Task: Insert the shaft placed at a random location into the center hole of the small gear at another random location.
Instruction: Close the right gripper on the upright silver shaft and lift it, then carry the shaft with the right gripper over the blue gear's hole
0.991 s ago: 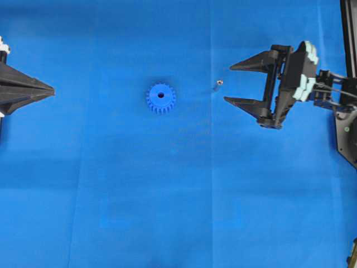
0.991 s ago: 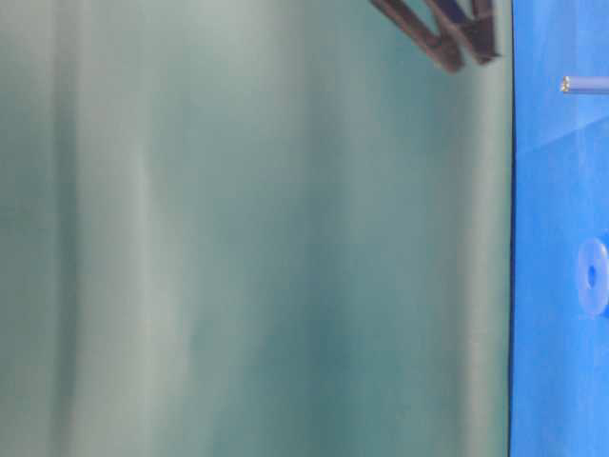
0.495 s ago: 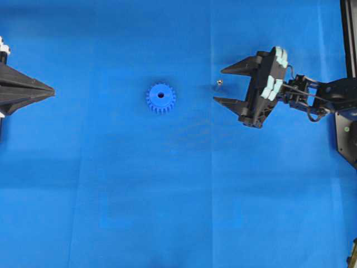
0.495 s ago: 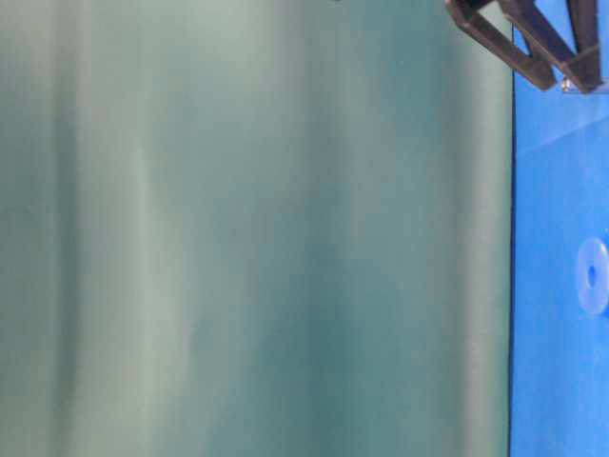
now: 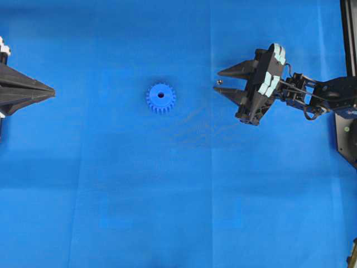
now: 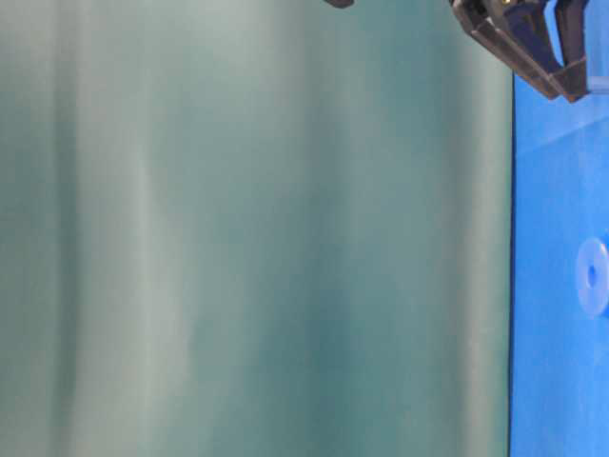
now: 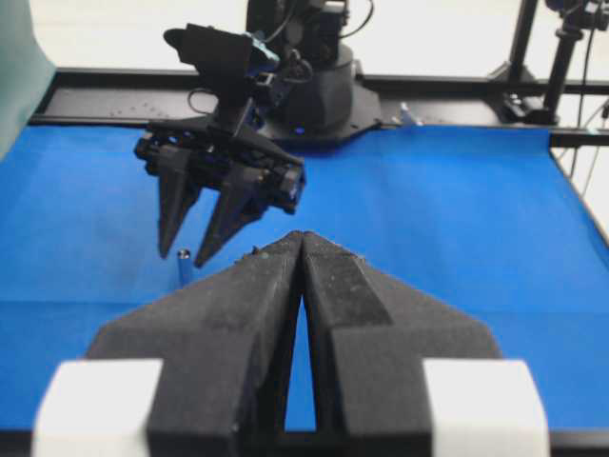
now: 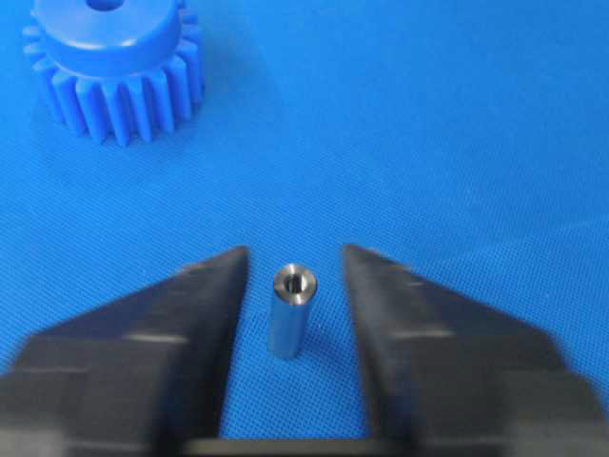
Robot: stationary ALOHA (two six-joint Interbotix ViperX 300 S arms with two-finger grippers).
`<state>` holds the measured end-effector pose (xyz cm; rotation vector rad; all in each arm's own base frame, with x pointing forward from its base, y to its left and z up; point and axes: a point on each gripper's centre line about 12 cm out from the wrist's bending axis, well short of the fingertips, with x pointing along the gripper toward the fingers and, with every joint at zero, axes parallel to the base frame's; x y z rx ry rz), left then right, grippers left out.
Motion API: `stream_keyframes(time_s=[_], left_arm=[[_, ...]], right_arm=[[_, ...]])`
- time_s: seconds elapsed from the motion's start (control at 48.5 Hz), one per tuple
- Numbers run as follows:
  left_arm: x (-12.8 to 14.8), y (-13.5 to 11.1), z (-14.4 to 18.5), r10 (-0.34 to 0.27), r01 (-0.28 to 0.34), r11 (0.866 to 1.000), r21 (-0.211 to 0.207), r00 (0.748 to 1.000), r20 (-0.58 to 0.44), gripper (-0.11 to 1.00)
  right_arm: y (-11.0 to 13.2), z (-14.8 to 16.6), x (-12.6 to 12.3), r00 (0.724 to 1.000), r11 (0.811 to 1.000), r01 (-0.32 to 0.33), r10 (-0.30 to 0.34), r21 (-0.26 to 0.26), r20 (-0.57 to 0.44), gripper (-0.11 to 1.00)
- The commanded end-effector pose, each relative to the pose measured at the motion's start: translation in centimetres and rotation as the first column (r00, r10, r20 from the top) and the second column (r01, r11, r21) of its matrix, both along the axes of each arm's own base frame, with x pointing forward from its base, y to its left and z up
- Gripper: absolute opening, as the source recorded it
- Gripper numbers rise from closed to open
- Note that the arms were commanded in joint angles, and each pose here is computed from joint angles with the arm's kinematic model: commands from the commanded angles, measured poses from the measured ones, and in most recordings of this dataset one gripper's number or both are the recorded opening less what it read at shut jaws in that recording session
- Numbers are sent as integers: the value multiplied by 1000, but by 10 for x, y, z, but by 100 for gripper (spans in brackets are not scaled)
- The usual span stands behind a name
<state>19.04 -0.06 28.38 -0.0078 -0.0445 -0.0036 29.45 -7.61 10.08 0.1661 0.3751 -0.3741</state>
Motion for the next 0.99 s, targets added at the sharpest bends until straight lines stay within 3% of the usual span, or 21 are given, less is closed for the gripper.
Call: stream_keyframes(time_s=[0.0, 0.062, 0.124, 0.454, 0.722, 0.97], left_arm=[[1, 0, 4, 0, 0, 1000, 1, 1000, 9, 0], [1, 0, 4, 0, 0, 1000, 0, 1000, 8, 0], [1, 0, 4, 0, 0, 1000, 1, 1000, 8, 0], [-1, 1, 4, 8, -8, 1000, -3, 1000, 0, 0], [-1, 1, 4, 7, -7, 1000, -2, 1000, -2, 0], [-1, 1, 4, 7, -7, 1000, -2, 1000, -2, 0]], right_arm=[[-2, 4, 1, 1000, 1000, 8, -8, -2, 17, 18], [-2, 3, 1, 1000, 1000, 7, -7, 0, 11, 7], [-1, 2, 1, 1000, 1000, 6, -6, 4, 3, 4], [-1, 7, 2, 1000, 1000, 4, -4, 8, 4, 4], [2, 47, 7, 999, 999, -20, 19, 27, 38, 4], [4, 74, 8, 997, 999, -42, 42, 12, 62, 4]])
